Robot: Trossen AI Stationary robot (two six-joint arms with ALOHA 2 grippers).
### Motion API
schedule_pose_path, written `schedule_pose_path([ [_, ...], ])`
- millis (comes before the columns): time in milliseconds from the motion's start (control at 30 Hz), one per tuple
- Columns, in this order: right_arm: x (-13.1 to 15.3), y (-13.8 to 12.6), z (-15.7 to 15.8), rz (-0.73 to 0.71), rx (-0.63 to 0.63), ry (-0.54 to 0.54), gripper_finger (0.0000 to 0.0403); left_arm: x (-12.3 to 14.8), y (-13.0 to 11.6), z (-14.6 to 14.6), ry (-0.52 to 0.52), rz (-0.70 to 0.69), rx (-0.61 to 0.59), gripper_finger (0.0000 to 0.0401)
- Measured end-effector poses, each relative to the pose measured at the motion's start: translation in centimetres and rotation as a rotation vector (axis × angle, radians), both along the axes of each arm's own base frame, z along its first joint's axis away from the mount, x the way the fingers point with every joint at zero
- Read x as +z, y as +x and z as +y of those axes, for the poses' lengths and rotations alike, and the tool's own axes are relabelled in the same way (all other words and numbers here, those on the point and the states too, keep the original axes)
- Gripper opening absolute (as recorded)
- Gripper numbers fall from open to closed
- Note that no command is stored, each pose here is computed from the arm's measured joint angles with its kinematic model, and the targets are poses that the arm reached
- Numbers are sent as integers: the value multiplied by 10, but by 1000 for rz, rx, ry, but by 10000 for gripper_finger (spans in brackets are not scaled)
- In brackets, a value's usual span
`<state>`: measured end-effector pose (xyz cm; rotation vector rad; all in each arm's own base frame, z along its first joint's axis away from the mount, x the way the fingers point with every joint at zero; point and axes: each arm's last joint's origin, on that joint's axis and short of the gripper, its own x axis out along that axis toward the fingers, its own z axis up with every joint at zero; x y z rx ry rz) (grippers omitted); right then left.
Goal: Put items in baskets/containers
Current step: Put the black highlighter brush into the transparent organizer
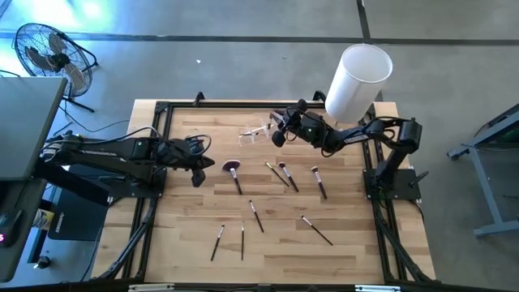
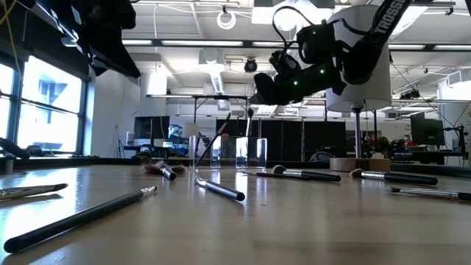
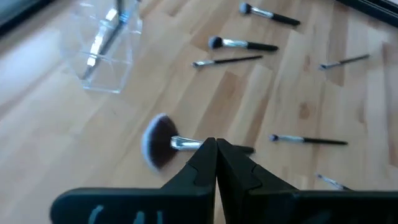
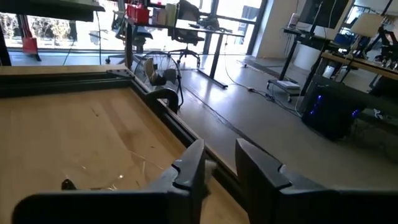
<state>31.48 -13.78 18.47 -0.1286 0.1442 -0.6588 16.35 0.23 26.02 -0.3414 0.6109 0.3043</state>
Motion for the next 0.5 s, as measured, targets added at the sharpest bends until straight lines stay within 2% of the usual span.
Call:
schedule_pose_path([
  [133, 21, -7, 6, -19, 0, -9, 105, -6, 6, -1, -72, 25, 41, 56],
  [267, 56, -18, 27, -68, 48, -11, 111, -12, 12, 1, -97, 42, 161, 110],
  [367, 77, -33, 48, -70, 77, 73, 112, -17, 18, 3, -103, 52, 235, 134],
  [500, 95, -64, 77, -24, 36, 249, 102, -22, 22, 4, -205, 36, 374, 139],
])
